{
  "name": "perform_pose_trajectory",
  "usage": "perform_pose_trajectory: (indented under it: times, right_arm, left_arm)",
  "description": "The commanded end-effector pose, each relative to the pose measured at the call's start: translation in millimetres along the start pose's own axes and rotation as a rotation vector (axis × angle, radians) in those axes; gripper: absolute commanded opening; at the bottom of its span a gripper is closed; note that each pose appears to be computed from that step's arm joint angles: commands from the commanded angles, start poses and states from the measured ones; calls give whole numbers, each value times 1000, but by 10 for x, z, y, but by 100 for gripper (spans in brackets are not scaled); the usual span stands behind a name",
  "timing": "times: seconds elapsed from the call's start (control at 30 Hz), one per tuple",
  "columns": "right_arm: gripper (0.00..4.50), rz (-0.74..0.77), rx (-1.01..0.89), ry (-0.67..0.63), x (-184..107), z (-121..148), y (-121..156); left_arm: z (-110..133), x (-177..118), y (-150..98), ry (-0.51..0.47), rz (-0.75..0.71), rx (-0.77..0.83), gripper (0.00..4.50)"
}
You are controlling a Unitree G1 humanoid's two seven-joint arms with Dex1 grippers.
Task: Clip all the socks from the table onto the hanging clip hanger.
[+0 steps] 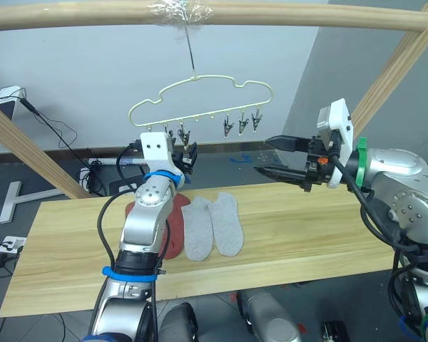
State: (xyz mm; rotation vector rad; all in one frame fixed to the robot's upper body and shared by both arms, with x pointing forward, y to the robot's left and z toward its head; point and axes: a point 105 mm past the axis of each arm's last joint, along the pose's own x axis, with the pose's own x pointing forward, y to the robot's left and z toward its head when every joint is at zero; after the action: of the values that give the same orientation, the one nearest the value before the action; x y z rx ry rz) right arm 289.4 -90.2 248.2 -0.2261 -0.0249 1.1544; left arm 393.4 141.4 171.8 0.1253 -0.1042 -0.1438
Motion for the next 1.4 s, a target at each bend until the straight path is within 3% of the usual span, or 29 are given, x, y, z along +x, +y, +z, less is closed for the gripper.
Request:
perform_pose_trajectory:
  times: [0.03,0.7,1.17,1.4]
  right_arm:
    - [346,-2,-37,-29,-48,100,59]
    - [346,-39,-18,-19,-57,24,100]
    - [346,-51,-2,-30,-34,-20,132]
    - [346,-57,4,-33,-24,-31,140]
  left_arm:
    - [153,49,71,-62,33,3,285]
    - [426,192,168,-118,28,-112,285]
    - [449,122,351,-83,19,-284,285]
    - [424,83,401,-73,21,-273,285]
